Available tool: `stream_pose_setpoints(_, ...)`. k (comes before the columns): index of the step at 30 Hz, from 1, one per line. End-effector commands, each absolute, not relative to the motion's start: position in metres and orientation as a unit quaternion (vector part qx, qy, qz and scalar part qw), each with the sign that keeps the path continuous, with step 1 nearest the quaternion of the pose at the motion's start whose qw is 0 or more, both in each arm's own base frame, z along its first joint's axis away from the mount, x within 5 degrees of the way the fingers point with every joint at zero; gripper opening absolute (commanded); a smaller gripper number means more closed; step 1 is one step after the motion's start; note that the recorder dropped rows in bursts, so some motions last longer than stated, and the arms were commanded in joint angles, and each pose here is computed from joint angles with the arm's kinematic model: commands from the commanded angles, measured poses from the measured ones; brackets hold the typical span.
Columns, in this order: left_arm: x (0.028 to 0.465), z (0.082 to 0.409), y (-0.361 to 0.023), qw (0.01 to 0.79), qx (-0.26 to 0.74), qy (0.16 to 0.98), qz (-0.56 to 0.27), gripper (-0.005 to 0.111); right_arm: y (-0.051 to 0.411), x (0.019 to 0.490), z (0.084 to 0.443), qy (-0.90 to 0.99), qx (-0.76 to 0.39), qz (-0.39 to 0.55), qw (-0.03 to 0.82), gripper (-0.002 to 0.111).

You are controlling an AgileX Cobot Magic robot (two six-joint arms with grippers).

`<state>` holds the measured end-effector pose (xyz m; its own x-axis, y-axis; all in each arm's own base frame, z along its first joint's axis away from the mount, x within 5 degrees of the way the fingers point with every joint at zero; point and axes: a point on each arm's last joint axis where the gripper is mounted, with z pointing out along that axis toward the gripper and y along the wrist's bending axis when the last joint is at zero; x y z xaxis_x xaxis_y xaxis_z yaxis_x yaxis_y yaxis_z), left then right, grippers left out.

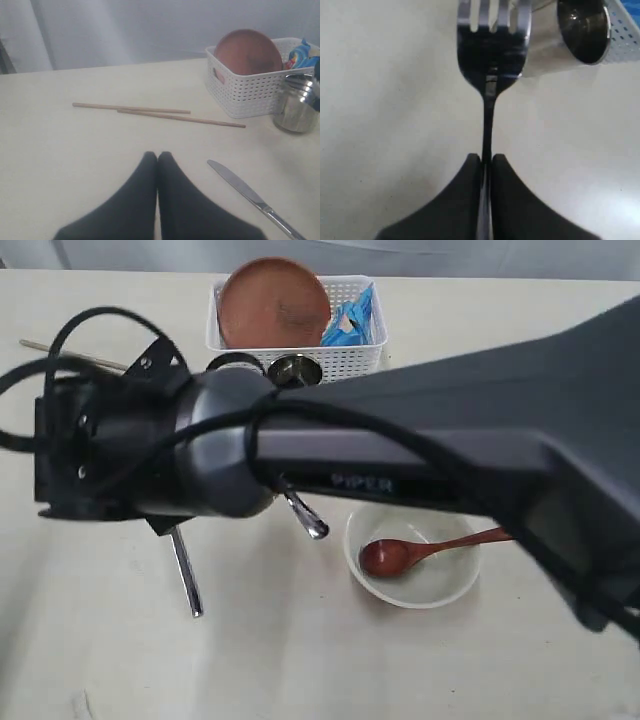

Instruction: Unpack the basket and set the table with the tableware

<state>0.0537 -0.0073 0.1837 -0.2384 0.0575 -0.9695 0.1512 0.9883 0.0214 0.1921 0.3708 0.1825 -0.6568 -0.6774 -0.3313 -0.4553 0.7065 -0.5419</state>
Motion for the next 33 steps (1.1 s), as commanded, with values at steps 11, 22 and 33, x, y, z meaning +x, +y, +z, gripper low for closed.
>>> stream_pose_setpoints(11, 0.054, 0.184, -0.007, 0.619, 0.065, 0.782, -0.039, 0.0, 0.378, 0.188, 0.126, 0.866, -0.363, -0.266, 0.219, 0.0)
stream_pose_setpoints(22, 0.054, 0.184, -0.007, 0.619, 0.065, 0.782, -0.039, 0.0, 0.382, 0.193, 0.131, 0.819, -0.418, -0.3, 0.254, 0.0)
stream_pose_setpoints(33, 0.054, 0.184, -0.007, 0.619, 0.065, 0.782, -0.039, 0.0, 0.385, 0.201, 0.111, 0.761, -0.474, -0.353, 0.268, 0.0)
